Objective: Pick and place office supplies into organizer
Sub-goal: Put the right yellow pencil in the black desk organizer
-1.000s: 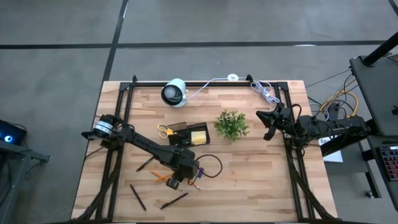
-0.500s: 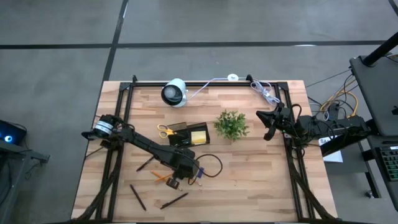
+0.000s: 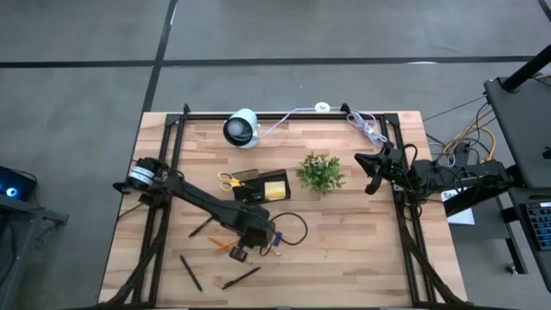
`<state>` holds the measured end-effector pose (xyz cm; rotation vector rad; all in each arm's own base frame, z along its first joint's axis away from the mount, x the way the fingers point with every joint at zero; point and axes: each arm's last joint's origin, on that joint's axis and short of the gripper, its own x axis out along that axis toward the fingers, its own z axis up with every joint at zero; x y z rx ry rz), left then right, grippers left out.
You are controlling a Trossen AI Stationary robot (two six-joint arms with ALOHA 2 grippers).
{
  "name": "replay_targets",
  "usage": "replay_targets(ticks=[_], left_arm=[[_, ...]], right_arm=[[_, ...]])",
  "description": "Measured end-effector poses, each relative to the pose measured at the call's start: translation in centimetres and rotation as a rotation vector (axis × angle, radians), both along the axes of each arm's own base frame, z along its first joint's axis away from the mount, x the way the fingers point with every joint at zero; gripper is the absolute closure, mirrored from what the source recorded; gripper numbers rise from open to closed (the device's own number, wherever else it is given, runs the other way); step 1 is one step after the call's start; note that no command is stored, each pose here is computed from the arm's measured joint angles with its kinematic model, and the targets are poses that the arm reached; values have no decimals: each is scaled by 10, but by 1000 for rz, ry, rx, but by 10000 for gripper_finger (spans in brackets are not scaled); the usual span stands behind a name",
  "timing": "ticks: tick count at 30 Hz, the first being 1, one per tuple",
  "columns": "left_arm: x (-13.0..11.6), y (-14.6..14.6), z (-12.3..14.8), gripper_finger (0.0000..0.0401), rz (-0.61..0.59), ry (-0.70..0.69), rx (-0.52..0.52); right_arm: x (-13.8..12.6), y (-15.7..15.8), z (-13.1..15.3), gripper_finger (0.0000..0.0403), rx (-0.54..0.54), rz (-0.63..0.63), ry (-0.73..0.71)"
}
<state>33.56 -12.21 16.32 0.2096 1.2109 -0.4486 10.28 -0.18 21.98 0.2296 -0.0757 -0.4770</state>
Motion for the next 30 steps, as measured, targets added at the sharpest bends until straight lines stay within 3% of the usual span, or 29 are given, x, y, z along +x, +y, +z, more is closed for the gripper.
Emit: replay_targets(ticks=[10,17,22,30], left_arm=[[-3,11,33,394,158,-81,-58],[-4,24,59,394,369,-218,-57],[-3,36,79,394,559,-387,-100],[-15,57,97,394,769,-626,-49]], right_arm=[[0,0,0,390,3,0,-2],[0,0,0,390,4,0,-4],[0,0,0,390,4,1,-6],[0,0,1,390,5,2,-8]])
